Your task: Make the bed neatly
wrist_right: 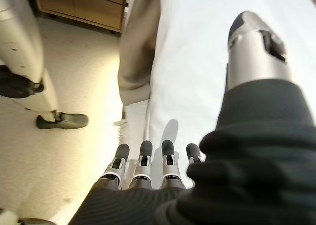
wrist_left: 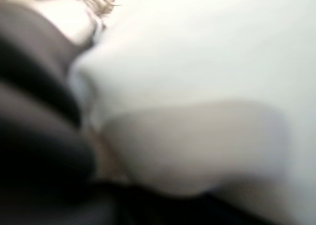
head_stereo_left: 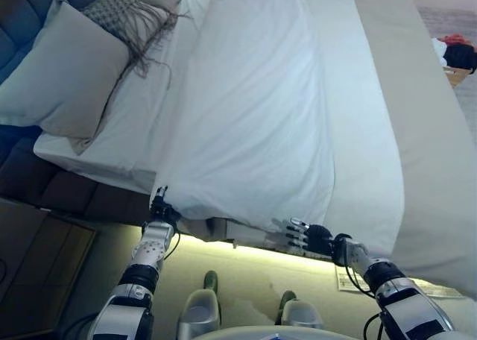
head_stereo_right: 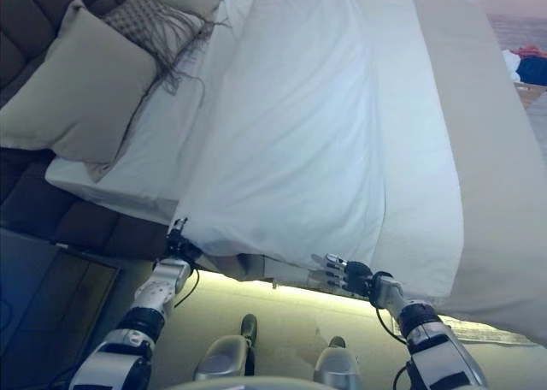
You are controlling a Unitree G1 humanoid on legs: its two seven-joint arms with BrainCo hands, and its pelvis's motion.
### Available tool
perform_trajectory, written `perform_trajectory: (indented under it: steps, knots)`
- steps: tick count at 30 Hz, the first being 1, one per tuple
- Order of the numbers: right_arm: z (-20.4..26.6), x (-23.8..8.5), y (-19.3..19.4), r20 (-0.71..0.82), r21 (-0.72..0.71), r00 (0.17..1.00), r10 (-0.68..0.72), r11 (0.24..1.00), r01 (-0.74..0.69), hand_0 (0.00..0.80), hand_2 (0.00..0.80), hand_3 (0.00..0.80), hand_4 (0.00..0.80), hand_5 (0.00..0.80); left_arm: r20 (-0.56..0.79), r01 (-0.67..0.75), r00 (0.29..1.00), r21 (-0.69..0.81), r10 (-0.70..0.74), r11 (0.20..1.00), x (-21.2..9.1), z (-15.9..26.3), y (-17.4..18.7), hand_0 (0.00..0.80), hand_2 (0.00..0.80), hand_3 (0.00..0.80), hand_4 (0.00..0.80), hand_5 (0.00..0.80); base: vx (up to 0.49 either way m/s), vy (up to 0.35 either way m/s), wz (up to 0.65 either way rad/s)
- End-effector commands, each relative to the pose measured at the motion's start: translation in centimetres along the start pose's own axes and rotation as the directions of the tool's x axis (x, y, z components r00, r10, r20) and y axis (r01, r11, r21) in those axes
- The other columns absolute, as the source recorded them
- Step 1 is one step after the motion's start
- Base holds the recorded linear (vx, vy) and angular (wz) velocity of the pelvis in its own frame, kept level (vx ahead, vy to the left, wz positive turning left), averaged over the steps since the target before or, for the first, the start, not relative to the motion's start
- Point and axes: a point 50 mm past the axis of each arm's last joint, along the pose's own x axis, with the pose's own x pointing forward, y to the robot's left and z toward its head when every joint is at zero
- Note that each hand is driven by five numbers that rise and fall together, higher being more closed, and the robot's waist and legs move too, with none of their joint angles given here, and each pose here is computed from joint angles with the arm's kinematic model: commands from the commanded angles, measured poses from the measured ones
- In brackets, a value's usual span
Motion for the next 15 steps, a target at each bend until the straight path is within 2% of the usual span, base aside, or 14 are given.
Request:
perform_trajectory:
  steps: [1, 7, 15]
  knots:
    - [0.5, -1.0, -1.5, 0.022, 0.010, 1.000, -0.022, 1.000, 0.022, 0.000, 0.000, 0.000, 0.000, 0.000, 0.272, -0.001, 0.962, -0.017, 0.005, 1.000, -1.9, 7.8, 1.7, 0.800, 0.800, 0.800, 0.800, 0.800, -0.048, 0.091, 0.05]
    - [1.9, -1.2, -1.5, 0.055, -0.001, 0.998, -0.020, 1.000, 0.021, 0.000, 0.000, 0.000, 0.000, 0.000, 0.351, -0.076, 0.931, -0.071, 0.096, 0.995, -2.8, 10.5, 3.1, 0.800, 0.800, 0.800, 0.800, 0.800, -0.040, 0.063, 0.04]
    - [3.7, -1.2, -0.6, 0.121, 0.002, 0.993, -0.001, 1.000, 0.001, 0.000, 0.000, 0.000, 0.000, 0.000, 0.466, -0.173, 0.852, -0.181, 0.239, 0.968, -4.6, 15.1, 5.0, 0.800, 0.800, 0.800, 0.800, 0.800, -0.056, 0.004, 0.02]
